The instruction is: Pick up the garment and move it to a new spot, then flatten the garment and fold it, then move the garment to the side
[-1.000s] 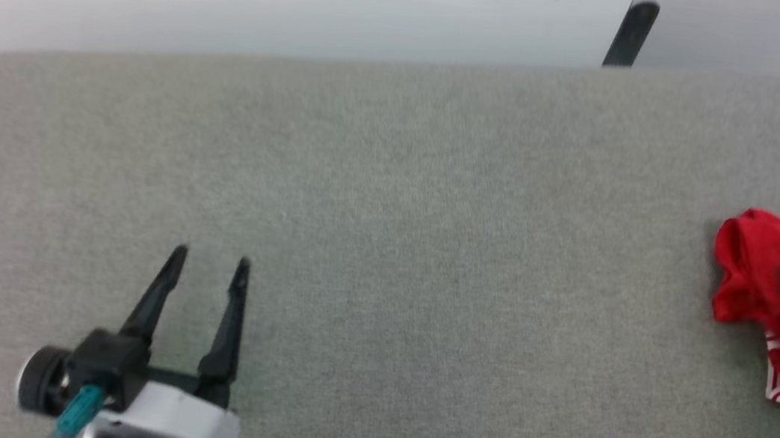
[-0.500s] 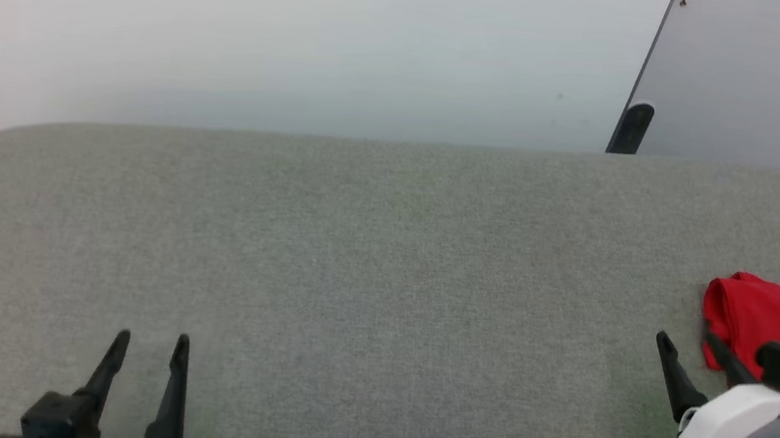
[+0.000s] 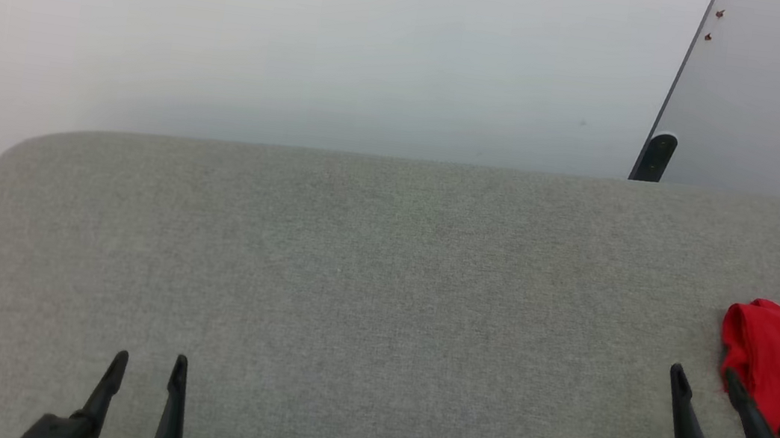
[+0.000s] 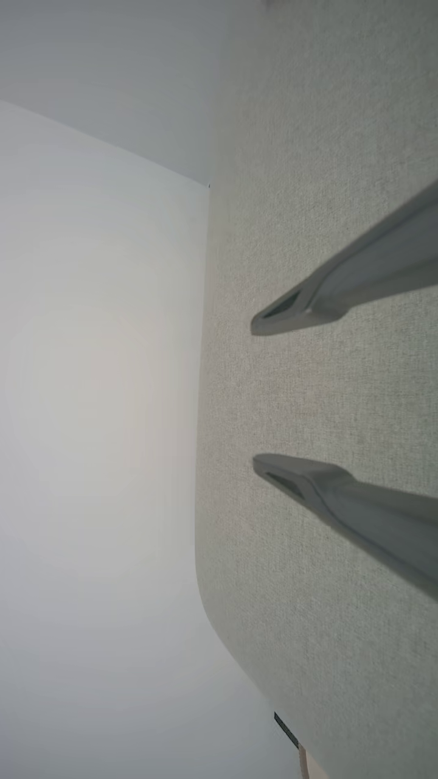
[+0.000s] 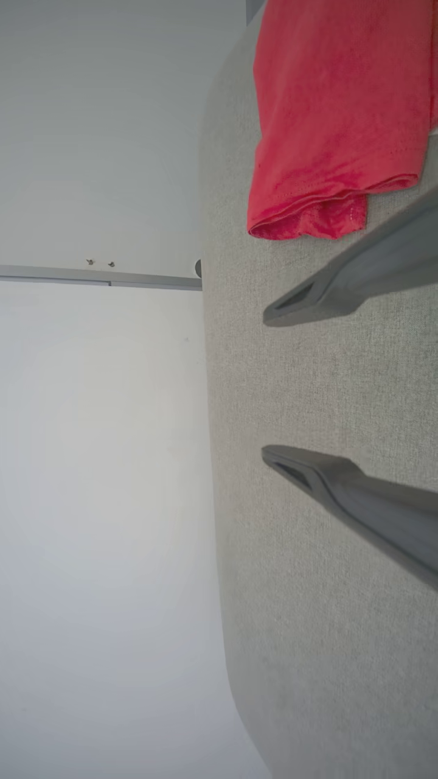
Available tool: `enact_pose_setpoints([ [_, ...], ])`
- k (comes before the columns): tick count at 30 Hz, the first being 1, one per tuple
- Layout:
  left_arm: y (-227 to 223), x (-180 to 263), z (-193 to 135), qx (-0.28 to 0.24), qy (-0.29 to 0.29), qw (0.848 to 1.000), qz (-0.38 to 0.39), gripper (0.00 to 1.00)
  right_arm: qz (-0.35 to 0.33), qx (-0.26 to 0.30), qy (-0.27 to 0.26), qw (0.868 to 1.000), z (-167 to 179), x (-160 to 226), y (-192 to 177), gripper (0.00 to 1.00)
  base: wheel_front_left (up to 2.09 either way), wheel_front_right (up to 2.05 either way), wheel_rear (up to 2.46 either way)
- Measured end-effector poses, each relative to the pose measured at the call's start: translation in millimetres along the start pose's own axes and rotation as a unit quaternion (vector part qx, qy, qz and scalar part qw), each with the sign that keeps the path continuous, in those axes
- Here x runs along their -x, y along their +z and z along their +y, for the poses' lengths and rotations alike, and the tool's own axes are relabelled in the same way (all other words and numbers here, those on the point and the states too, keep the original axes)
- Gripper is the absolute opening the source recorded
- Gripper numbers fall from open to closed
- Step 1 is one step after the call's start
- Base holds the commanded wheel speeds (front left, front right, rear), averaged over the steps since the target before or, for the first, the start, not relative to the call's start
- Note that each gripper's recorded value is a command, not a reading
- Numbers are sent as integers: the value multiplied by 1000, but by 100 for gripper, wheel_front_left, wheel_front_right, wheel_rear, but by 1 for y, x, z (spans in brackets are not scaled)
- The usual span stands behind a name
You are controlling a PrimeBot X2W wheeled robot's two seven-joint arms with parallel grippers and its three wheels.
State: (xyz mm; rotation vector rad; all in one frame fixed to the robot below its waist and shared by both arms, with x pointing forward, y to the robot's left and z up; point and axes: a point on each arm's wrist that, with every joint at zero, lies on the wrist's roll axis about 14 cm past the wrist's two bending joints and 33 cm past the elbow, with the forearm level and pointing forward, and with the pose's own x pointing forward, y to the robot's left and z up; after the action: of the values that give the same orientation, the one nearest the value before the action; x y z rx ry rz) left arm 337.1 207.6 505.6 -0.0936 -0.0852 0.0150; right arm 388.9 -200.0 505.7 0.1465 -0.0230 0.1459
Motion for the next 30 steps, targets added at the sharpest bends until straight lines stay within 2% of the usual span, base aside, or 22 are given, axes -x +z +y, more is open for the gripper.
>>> enact_pose_setpoints([
  [7, 7, 8, -5, -6, -8, 1000, -10, 100, -30, -7, -1, 1000, 11, 11, 12, 100, 0, 0, 0],
  [16, 15, 22, -4, -10, -3, 1000, -19, 100, -20, -16, -5, 1000, 19, 27, 10, 100, 0, 0, 0],
  [30, 13, 19, -10, -17, -14, 1000, -8, 100, -15, -20, -8, 1000, 22, 30, 13, 100, 0, 0, 0],
])
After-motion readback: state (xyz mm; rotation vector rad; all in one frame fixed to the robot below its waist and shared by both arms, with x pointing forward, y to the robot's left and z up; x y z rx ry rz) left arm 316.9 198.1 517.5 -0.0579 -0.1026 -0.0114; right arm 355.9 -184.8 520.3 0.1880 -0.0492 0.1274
